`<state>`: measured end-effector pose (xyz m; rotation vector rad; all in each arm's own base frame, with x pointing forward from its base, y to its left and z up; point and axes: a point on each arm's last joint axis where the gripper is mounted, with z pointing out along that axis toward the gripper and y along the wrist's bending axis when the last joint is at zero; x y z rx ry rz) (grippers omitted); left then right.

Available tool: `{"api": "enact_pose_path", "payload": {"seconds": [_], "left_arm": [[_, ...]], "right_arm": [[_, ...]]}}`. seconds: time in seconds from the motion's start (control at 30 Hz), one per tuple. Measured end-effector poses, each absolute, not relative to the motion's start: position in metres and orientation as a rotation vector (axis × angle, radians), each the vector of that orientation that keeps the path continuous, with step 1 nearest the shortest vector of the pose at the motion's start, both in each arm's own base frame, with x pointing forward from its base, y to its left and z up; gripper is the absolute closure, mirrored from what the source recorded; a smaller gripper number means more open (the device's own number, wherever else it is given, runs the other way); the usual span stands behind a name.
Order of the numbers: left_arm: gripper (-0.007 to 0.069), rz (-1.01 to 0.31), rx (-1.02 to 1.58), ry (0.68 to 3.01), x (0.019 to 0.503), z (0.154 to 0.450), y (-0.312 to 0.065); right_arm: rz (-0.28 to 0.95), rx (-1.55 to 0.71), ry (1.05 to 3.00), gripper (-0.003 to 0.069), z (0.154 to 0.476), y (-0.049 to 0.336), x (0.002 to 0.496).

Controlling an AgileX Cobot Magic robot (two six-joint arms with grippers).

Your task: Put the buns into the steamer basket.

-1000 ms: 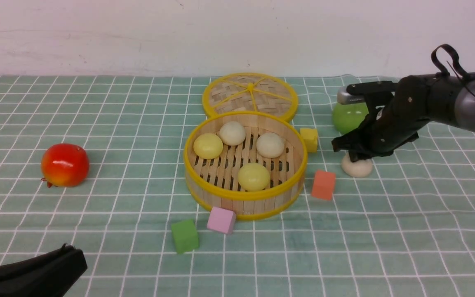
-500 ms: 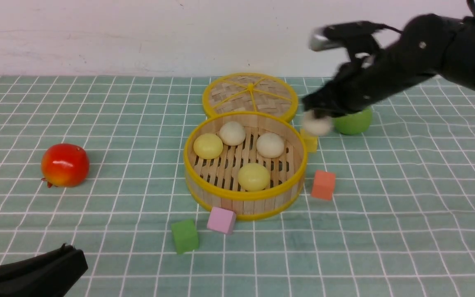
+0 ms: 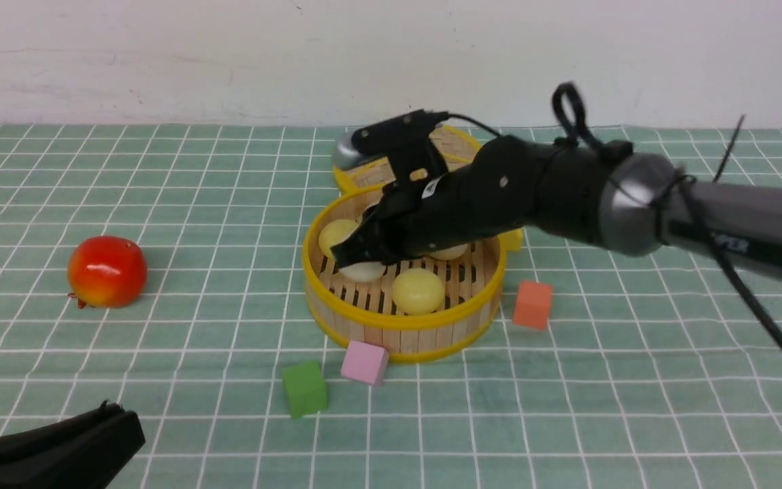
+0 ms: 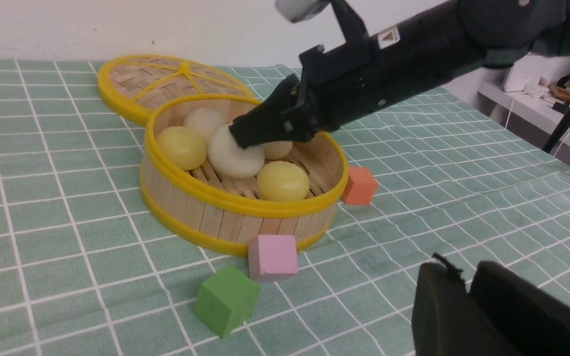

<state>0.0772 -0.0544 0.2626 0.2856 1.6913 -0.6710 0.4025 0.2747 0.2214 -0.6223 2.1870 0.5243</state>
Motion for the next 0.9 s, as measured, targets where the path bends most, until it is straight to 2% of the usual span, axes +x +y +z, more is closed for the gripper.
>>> {"api": "enact_pose_path", "payload": {"seconds": [0.2, 0.33, 0.47, 0.6, 0.67, 0.7, 0.73, 0.8, 0.83, 0.9], "left_arm": [[0.0533, -0.671, 0.286, 1.691, 0.077, 0.263, -0.054], [0.0533, -0.671, 0.286, 1.691, 0.077, 0.263, -0.054], [0.0532, -0.671, 0.286, 1.691, 0.077, 0.263, -0.054], [0.0529, -0.671, 0.286, 1.691, 0.077, 0.263, -0.054], [0.0524, -0.671, 0.286, 1.691, 0.077, 0.263, -0.054], [0.0524, -0.671, 0.286, 1.691, 0.077, 0.263, -0.054], [0.0522, -0.671, 0.286, 1.691, 0.077, 0.263, -0.054], [0.0519, -0.671, 0.286, 1.691, 0.077, 0.263, -0.054], [0.0517, -0.671, 0.286, 1.691, 0.077, 0.263, -0.054], [0.0515, -0.671, 0.286, 1.691, 0.077, 0.263, -0.054]], "right_arm": [[0.509, -0.622, 2.203, 0.0622, 0.206, 0.276, 0.407], [0.472, -0.66, 2.215, 0.0569, 0.194, 0.276, 0.409], [0.439, -0.68, 2.188, 0.0468, 0.194, 0.276, 0.411], [0.433, -0.687, 2.173, 0.0333, 0.2, 0.275, 0.41], [0.445, -0.695, 2.151, 0.0251, 0.22, 0.273, 0.405], [0.446, -0.697, 2.154, 0.0246, 0.22, 0.273, 0.405], [0.454, -0.709, 2.133, 0.0216, 0.24, 0.27, 0.399], [0.467, -0.742, 2.107, 0.0202, 0.276, 0.262, 0.385], [0.478, -0.77, 2.093, 0.0204, 0.308, 0.252, 0.369], [0.498, -0.793, 2.13, 0.0224, 0.332, 0.24, 0.352]]}}
